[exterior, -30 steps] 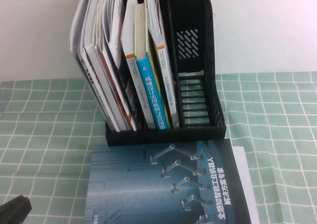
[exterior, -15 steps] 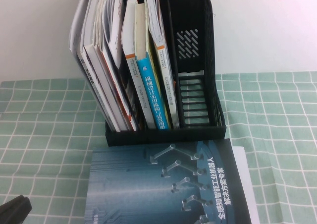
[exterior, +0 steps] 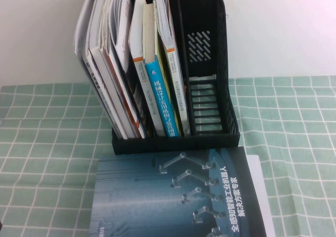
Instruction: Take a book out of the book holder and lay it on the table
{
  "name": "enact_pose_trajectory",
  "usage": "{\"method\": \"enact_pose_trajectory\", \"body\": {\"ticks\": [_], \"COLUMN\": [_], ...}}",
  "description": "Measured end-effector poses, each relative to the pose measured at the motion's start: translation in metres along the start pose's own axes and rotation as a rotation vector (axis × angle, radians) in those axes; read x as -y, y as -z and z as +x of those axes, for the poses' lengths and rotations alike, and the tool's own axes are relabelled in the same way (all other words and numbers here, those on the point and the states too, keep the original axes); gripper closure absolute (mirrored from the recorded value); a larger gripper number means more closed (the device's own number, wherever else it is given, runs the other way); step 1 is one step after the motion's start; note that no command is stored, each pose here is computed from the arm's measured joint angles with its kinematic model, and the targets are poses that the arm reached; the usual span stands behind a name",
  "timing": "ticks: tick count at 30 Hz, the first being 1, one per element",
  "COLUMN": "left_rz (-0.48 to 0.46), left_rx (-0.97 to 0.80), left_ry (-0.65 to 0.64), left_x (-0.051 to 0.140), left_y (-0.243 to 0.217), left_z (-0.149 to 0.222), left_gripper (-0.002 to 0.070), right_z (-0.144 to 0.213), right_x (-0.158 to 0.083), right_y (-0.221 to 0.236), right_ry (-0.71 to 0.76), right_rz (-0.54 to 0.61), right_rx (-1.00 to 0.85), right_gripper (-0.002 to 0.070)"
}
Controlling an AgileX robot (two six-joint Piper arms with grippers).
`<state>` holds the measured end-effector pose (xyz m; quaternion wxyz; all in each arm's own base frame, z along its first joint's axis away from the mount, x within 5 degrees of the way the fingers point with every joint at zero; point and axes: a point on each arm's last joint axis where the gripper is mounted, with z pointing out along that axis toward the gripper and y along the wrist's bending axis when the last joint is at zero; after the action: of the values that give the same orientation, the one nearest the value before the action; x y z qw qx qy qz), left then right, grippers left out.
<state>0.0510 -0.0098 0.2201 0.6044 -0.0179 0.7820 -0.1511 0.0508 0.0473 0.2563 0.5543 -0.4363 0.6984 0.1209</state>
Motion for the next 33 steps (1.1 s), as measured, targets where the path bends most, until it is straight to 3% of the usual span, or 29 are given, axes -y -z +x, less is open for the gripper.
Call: {"method": "enact_pose_trajectory", "body": {"ticks": [11, 33], "left_rz": [-0.188, -0.202], "left_rx": [-0.025, -0.035], "left_ry": [-0.042, -0.064], "left_x": [-0.019, -0.021], "left_y": [-0.008, -0.01], "left_z": [0.037, 0.042], "left_gripper": [0.0678, 0.0678], "right_z": [0.0, 0.001], "right_x": [0.0, 0.0], "right_y": [0.0, 0.0], "right_ry": [0.0, 0.0], "right_rz": [0.0, -0.002], "right_rx": [0.0, -0.01], "right_gripper": [0.0676, 0.0678]}}
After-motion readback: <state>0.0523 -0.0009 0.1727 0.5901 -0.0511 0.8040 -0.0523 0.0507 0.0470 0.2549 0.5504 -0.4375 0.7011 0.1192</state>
